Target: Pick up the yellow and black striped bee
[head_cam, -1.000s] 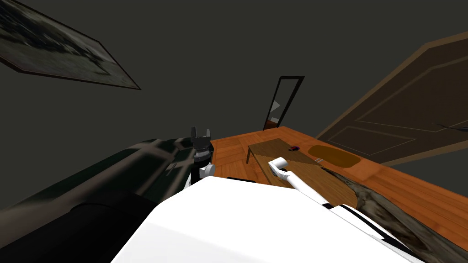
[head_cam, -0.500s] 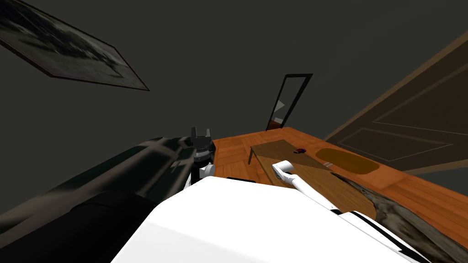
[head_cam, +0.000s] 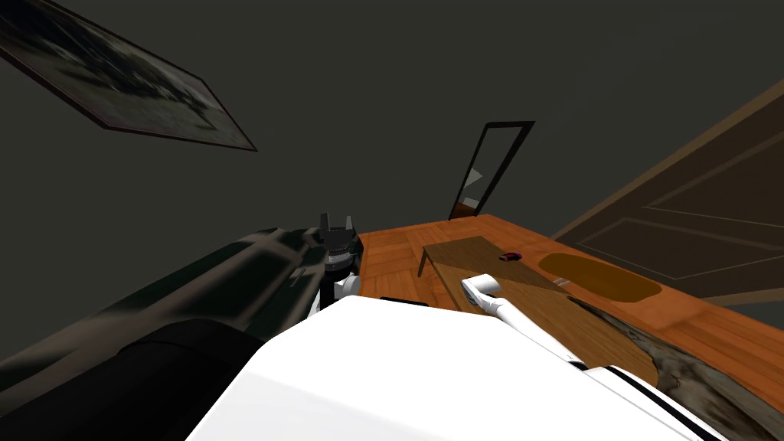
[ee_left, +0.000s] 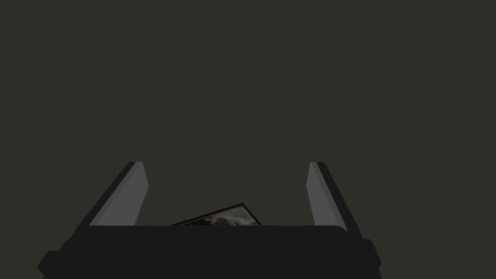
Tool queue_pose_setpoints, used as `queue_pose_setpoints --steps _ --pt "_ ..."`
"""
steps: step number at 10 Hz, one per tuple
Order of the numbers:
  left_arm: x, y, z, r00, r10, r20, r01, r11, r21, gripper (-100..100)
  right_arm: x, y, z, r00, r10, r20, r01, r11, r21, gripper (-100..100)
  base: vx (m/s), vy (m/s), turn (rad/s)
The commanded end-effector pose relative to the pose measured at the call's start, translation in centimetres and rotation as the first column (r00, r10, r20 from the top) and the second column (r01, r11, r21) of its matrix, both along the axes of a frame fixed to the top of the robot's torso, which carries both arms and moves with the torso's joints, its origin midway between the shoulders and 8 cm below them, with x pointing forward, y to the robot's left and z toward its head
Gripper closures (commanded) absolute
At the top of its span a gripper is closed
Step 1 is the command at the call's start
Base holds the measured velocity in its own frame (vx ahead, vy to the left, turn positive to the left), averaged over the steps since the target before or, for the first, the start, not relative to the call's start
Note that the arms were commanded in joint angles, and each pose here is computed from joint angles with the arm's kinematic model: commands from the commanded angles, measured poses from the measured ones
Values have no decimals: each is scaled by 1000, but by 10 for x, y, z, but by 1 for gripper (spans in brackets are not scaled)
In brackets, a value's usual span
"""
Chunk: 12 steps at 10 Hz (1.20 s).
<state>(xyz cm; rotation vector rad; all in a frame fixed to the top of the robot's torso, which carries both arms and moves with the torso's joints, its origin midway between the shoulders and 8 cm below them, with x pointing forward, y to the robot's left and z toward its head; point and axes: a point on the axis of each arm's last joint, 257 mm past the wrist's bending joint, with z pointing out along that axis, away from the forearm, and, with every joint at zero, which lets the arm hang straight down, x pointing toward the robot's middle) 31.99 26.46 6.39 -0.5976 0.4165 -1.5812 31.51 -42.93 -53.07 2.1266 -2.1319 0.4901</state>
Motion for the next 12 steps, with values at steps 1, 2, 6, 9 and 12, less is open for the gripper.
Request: queue_pose_setpoints --steps 1,2,6,9,12 --pt "0 0 0 1000 0 0 0 1000 0 0 0 0 0 1000 0 0 0 1000 0 100 0 0 0" --pt "0 0 0 1000 0 0 0 1000 0 0 -1 0 0 1000 0 -2 0 1000 0 100 0 0 0" --pt "0 0 0 1000 0 0 0 1000 0 0 10 15 5 1000 16 -2 -16 1000 1 100 -3 -10 -37" --pt "0 0 0 1000 0 0 0 1000 0 0 24 40 14 999 43 -2 -43 999 1 100 -26 -54 -107" --pt "0 0 0 1000 0 0 0 1000 0 0 32 53 21 998 58 0 -58 998 0 100 -16 -36 -69"
